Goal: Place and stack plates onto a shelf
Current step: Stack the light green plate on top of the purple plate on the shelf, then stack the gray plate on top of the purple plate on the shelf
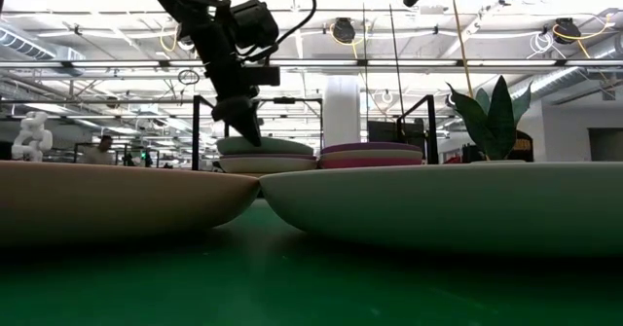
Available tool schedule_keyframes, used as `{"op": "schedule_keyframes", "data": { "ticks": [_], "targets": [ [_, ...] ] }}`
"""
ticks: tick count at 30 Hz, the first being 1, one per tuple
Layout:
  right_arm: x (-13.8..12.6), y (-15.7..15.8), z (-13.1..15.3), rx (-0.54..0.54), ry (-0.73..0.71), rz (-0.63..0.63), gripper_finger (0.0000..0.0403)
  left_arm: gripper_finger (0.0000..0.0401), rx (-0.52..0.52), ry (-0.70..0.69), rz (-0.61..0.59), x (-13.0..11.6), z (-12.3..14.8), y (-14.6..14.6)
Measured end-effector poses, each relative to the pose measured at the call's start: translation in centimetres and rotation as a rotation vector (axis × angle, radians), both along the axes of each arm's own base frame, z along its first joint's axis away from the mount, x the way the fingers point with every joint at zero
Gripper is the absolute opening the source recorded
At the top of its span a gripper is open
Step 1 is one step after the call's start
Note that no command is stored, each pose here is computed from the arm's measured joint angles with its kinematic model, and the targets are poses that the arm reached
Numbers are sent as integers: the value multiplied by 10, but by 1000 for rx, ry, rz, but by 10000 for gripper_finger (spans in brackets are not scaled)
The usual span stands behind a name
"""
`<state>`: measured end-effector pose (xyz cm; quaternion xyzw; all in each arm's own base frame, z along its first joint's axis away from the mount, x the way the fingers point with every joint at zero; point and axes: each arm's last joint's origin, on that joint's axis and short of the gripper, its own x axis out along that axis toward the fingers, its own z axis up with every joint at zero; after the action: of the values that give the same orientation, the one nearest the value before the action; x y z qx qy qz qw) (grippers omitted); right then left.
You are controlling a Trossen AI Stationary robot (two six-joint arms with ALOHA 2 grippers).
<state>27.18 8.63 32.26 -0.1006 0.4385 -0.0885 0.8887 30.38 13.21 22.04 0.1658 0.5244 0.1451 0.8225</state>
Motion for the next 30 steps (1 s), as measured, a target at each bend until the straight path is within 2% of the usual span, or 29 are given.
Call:
{"op": "schedule_keyframes", "data": {
  "ticks": [7, 14, 19, 23, 28, 30],
  "targets": [
    [0, 0, 0, 0, 0, 0, 13, 129, -7, -25, 1, 4, 1, -7],
    [0, 0, 0, 0, 0, 0, 13, 149, 0, -31, -23, 8, 3, -20],
    [1, 0, -2, 13, -11, -9, 13, 150, 70, -65, -24, 6, 20, -38],
    [3, 1, -11, 30, -15, -10, 13, 150, 52, -138, -36, -1, 39, -60],
    [7, 8, -20, 213, -47, 10, 13, 150, -28, -146, -99, -10, 50, -94],
    [7, 16, -22, 250, -74, 26, 16, 150, -51, -133, -114, -14, 52, -107]
  ]
}}
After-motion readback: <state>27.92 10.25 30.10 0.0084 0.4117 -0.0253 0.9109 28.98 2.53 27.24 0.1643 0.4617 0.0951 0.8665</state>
